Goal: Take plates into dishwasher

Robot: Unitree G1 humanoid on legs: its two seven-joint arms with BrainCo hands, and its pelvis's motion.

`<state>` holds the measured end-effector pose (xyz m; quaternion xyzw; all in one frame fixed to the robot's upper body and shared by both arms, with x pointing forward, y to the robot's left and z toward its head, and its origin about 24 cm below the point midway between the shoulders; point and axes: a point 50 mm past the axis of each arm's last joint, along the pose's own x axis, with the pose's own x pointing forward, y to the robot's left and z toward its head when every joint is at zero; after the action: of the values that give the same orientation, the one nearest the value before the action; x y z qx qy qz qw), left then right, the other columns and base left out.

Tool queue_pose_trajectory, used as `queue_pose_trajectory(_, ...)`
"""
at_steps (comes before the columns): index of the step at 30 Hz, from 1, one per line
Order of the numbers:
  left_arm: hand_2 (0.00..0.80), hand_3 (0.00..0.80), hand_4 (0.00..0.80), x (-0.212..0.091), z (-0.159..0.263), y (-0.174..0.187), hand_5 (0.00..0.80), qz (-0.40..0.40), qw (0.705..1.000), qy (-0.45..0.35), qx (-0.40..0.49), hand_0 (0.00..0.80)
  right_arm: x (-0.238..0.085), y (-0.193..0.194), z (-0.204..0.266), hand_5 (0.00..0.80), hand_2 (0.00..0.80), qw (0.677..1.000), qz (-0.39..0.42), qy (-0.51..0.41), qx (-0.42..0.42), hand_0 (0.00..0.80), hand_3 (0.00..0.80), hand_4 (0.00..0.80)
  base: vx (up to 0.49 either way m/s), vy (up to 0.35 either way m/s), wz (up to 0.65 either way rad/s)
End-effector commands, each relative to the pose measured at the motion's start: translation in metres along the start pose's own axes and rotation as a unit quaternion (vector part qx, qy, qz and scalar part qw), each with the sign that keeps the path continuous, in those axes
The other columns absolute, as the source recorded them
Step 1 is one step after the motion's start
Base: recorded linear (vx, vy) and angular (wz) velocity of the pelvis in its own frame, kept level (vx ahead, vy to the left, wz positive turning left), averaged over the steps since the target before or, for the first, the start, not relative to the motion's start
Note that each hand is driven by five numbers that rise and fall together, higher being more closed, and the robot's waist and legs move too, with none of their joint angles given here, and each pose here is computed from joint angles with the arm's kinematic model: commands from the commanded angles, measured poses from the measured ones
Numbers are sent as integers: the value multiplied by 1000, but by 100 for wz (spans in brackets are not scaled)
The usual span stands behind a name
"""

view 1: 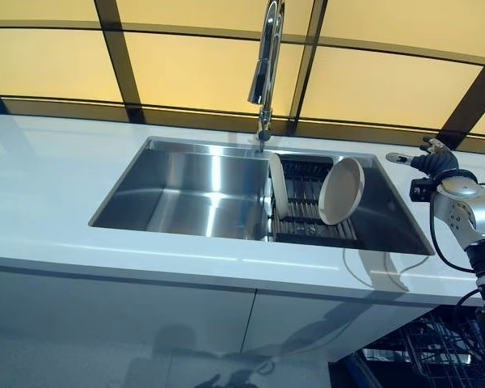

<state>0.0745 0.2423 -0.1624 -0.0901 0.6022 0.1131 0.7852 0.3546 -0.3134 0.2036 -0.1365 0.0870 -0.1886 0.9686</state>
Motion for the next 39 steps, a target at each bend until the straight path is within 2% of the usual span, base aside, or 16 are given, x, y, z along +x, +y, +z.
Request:
queue_pose_trajectory(1, 0, 0, 0, -1, -4, 8, 0, 10, 999, 12, 31, 0, 0, 3, 36, 0, 0, 999, 16, -35, -19, 0, 0, 0, 49, -22, 0)
queue_pose_trajectory(8, 0, 0, 0, -1, -7, 9, 0, 13, 999, 17, 40, 0, 1, 7, 42, 0, 0, 999, 28, -29, 5, 0, 0, 0, 16, -12, 0)
queue_pose_trajectory(31, 0, 0, 0, -1, -11, 7, 0, 15, 999, 18, 48, 0, -1, 17, 53, 0, 0, 999, 32, -32, -1, 0, 0, 0, 0, 0, 0)
queue_pose_trajectory(39, 0, 0, 0, -1, -4, 8, 0, 23, 998, -10, 51, 0, -1, 20, 52, 0, 0, 999, 37, -25, -6, 0, 0, 0, 0, 0, 0)
